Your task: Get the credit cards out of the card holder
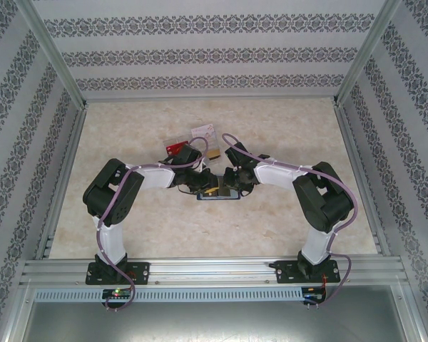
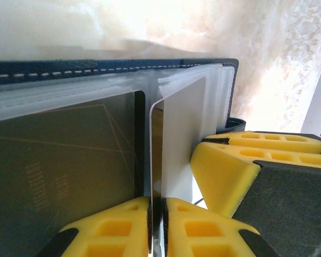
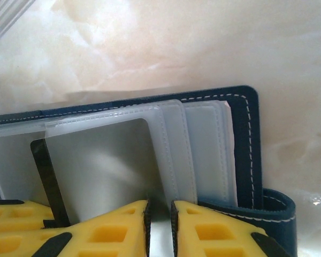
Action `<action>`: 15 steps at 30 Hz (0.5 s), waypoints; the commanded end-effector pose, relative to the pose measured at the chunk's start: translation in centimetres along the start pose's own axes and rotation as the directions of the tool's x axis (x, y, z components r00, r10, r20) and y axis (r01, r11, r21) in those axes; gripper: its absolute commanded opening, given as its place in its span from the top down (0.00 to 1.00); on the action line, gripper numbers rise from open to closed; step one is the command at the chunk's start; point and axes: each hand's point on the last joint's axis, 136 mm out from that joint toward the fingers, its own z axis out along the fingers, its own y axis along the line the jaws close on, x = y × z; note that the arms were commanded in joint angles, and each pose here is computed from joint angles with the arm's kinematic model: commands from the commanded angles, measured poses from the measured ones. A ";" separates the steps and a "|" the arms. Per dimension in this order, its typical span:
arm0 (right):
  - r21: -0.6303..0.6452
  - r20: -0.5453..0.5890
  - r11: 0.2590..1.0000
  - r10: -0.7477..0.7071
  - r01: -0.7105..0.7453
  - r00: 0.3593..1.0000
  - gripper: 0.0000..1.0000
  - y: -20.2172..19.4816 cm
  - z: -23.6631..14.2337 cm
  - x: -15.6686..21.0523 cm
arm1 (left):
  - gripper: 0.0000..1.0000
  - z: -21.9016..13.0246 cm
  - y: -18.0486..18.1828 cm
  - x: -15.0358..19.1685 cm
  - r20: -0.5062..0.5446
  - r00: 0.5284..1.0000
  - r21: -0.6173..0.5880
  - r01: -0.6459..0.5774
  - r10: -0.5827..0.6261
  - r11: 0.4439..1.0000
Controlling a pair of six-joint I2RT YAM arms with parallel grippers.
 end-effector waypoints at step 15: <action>0.112 -0.046 0.993 0.024 -0.019 0.999 0.79 -2.5 1.4 1.5 | 0.88 -2.4 -1.9 0.0 0.045 0.998 0.055 -0.037 0.035 0.998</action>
